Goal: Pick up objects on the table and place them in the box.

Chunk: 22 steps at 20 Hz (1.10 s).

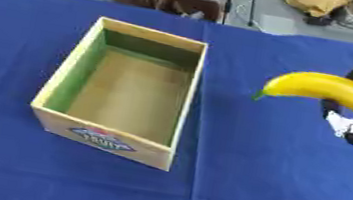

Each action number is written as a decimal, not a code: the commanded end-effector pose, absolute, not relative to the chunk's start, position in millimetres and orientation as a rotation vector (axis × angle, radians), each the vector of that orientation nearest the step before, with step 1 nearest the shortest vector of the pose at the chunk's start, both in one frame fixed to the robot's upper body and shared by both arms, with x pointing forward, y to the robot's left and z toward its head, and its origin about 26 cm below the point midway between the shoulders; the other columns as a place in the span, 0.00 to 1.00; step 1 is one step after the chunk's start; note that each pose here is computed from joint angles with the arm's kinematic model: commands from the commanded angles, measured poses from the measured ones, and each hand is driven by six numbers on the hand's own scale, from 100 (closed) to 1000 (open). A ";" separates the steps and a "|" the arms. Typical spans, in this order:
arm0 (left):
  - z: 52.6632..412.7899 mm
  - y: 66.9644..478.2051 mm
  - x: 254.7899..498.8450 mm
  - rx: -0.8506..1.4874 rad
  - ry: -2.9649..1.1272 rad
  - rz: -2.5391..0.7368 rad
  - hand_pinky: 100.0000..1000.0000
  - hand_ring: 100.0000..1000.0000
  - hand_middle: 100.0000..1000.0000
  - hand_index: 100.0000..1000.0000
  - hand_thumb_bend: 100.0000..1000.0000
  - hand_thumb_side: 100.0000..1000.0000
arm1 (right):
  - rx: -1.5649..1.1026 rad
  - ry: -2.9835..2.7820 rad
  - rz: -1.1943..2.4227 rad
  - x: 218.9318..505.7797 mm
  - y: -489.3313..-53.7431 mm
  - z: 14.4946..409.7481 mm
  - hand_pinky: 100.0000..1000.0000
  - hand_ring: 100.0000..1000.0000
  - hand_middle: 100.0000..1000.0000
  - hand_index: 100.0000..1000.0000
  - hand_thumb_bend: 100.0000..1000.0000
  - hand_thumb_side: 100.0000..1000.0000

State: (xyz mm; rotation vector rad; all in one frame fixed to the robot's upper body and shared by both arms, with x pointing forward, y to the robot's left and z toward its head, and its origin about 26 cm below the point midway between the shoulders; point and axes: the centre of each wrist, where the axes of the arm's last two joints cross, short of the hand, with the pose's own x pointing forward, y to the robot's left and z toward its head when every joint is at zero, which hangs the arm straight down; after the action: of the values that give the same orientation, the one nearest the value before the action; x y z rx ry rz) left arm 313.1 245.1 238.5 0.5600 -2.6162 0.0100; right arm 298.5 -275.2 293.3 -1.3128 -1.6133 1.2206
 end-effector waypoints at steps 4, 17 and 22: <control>247.8 243.9 310.2 0.557 -2.653 -0.012 0.51 0.66 0.73 0.89 0.00 1.00 | -1.354 -1.656 1.201 293.2 -268.8 318.5 0.64 0.70 0.29 0.47 0.00 0.44; 249.6 242.2 310.4 0.546 -2.660 -0.020 0.51 0.66 0.73 0.89 0.00 1.00 | -1.351 -1.734 1.147 291.9 -249.2 343.0 0.64 0.70 0.27 0.46 0.00 0.43; 251.4 240.6 310.7 0.537 -2.668 -0.022 0.51 0.66 0.73 0.89 0.00 1.00 | -1.342 -1.773 1.119 293.8 -240.3 353.0 0.64 0.70 0.26 0.45 0.00 0.42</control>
State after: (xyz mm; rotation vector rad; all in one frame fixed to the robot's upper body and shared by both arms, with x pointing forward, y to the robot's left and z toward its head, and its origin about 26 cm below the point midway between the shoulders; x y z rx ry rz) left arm 313.8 241.7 243.0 0.5432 -2.6318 -0.0073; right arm 296.0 -239.5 344.7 -1.3081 -1.7614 1.1353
